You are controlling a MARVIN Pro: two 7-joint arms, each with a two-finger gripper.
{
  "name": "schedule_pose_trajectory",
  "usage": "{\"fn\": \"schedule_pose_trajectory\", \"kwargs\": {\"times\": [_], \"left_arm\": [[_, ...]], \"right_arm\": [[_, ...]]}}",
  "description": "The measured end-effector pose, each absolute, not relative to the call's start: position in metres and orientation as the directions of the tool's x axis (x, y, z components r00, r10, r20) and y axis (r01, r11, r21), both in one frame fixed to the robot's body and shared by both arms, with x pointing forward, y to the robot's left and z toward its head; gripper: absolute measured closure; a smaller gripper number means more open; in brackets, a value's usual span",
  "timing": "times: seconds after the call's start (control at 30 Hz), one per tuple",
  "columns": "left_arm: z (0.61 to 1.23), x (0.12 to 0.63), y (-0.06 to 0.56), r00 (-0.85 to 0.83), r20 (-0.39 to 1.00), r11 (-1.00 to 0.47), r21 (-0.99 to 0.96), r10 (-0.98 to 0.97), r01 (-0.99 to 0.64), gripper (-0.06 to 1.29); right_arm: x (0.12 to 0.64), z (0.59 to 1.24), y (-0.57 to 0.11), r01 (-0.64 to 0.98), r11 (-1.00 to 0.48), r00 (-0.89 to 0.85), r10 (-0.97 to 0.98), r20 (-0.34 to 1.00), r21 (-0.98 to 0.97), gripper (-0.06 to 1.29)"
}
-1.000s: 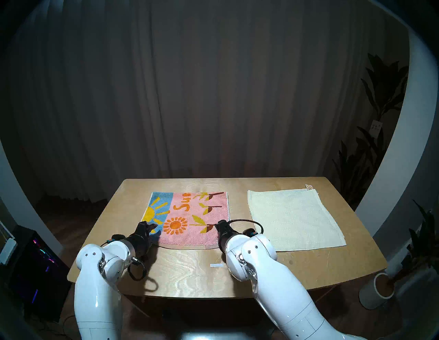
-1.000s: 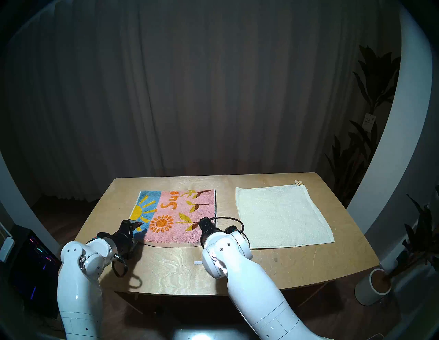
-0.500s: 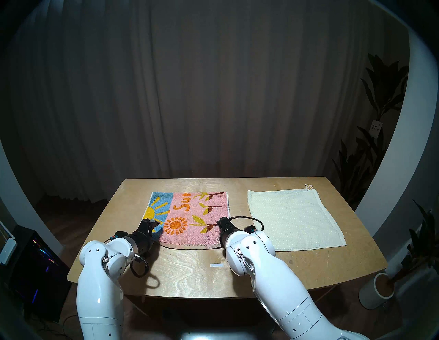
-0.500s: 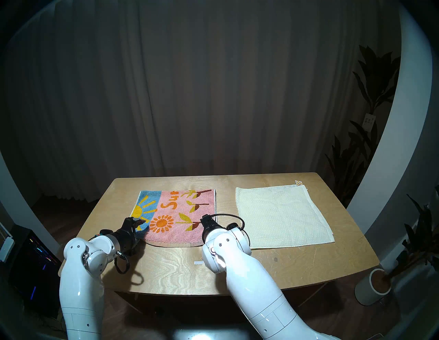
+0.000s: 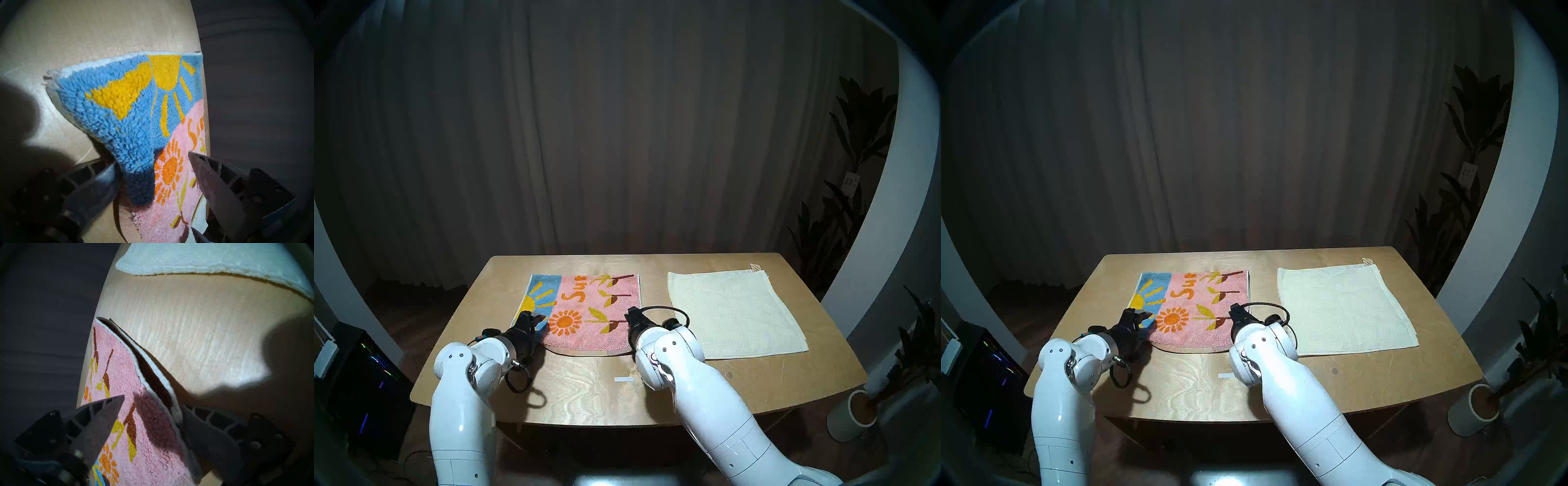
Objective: Fold each towel twice and stack them on table
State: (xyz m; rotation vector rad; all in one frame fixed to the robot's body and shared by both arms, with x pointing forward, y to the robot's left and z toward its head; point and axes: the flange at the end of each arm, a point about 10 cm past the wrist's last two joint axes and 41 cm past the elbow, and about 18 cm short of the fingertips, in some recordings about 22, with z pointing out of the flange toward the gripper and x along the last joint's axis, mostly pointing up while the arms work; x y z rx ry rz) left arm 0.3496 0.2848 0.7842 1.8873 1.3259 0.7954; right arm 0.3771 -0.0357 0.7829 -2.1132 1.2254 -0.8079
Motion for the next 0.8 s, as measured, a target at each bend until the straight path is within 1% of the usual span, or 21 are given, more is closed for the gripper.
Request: {"fn": "schedule_pose_trajectory", "kwargs": {"times": [0.07, 0.1, 0.17, 0.2, 0.23, 0.3, 0.37, 0.4, 0.43, 0.47, 0.5, 0.53, 0.57, 0.6, 0.63, 0.73, 0.8], "left_arm": [[0.7840, 0.3508, 0.2837, 0.289, 0.096, -0.243, 0.813, 0.952, 0.529, 0.20], [0.7840, 0.3515, 0.2830, 0.288, 0.097, -0.243, 0.814, 0.953, 0.528, 0.20], [0.7839, 0.3526, 0.2820, 0.287, 0.100, -0.244, 0.814, 0.953, 0.527, 0.20], [0.7839, 0.3530, 0.2815, 0.286, 0.101, -0.244, 0.814, 0.953, 0.526, 0.20], [0.7839, 0.3535, 0.2810, 0.285, 0.103, -0.245, 0.815, 0.953, 0.526, 0.20], [0.7839, 0.3543, 0.2800, 0.283, 0.107, -0.247, 0.814, 0.953, 0.525, 0.20], [0.7839, 0.3546, 0.2794, 0.282, 0.110, -0.249, 0.814, 0.953, 0.525, 0.20], [0.7831, 0.3546, 0.2790, 0.281, 0.111, -0.250, 0.812, 0.953, 0.527, 0.24], [0.7791, 0.3536, 0.2784, 0.283, 0.110, -0.252, 0.805, 0.953, 0.537, 0.45], [0.7745, 0.3520, 0.2779, 0.284, 0.107, -0.252, 0.798, 0.953, 0.548, 0.76], [0.7745, 0.3520, 0.2775, 0.284, 0.109, -0.254, 0.796, 0.953, 0.549, 1.04], [0.7746, 0.3521, 0.2773, 0.284, 0.111, -0.256, 0.796, 0.952, 0.549, 1.14], [0.7747, 0.3523, 0.2769, 0.284, 0.114, -0.259, 0.794, 0.952, 0.550, 1.15], [0.7748, 0.3523, 0.2766, 0.285, 0.116, -0.261, 0.792, 0.952, 0.551, 1.11], [0.7748, 0.3524, 0.2764, 0.285, 0.117, -0.263, 0.791, 0.951, 0.552, 1.08], [0.7750, 0.3522, 0.2755, 0.289, 0.121, -0.269, 0.788, 0.950, 0.553, 1.10], [0.7750, 0.3519, 0.2748, 0.291, 0.122, -0.272, 0.787, 0.949, 0.554, 1.12]], "right_arm": [[0.3771, 0.7777, -0.0373, -0.558, -0.432, 0.401, -0.888, 0.225, -0.709, 0.20], [0.3771, 0.7753, -0.0381, -0.559, -0.436, 0.402, -0.886, 0.228, -0.705, 0.27], [0.3777, 0.7740, -0.0381, -0.555, -0.441, 0.405, -0.884, 0.234, -0.705, 0.33], [0.3782, 0.7740, -0.0378, -0.552, -0.443, 0.406, -0.883, 0.237, -0.707, 0.38], [0.3788, 0.7739, -0.0376, -0.548, -0.446, 0.408, -0.881, 0.239, -0.708, 0.45], [0.3800, 0.7738, -0.0375, -0.542, -0.450, 0.410, -0.879, 0.245, -0.710, 0.68], [0.3808, 0.7738, -0.0375, -0.538, -0.453, 0.411, -0.877, 0.248, -0.711, 0.74], [0.3812, 0.7738, -0.0376, -0.535, -0.455, 0.412, -0.876, 0.251, -0.712, 0.78], [0.3818, 0.7740, -0.0376, -0.532, -0.456, 0.413, -0.875, 0.253, -0.713, 0.80], [0.3822, 0.7742, -0.0376, -0.529, -0.458, 0.413, -0.875, 0.254, -0.715, 0.80], [0.3826, 0.7743, -0.0377, -0.528, -0.458, 0.414, -0.874, 0.255, -0.715, 0.80], [0.3828, 0.7743, -0.0378, -0.527, -0.459, 0.414, -0.874, 0.255, -0.716, 0.80], [0.3834, 0.7745, -0.0380, -0.525, -0.459, 0.415, -0.873, 0.256, -0.717, 0.83], [0.3835, 0.7744, -0.0381, -0.524, -0.459, 0.416, -0.873, 0.255, -0.717, 0.87], [0.3836, 0.7744, -0.0382, -0.523, -0.459, 0.416, -0.873, 0.255, -0.718, 0.88], [0.3843, 0.7746, -0.0389, -0.522, -0.458, 0.418, -0.873, 0.253, -0.720, 1.07], [0.3845, 0.7746, -0.0391, -0.522, -0.458, 0.419, -0.873, 0.251, -0.720, 1.12]]}}
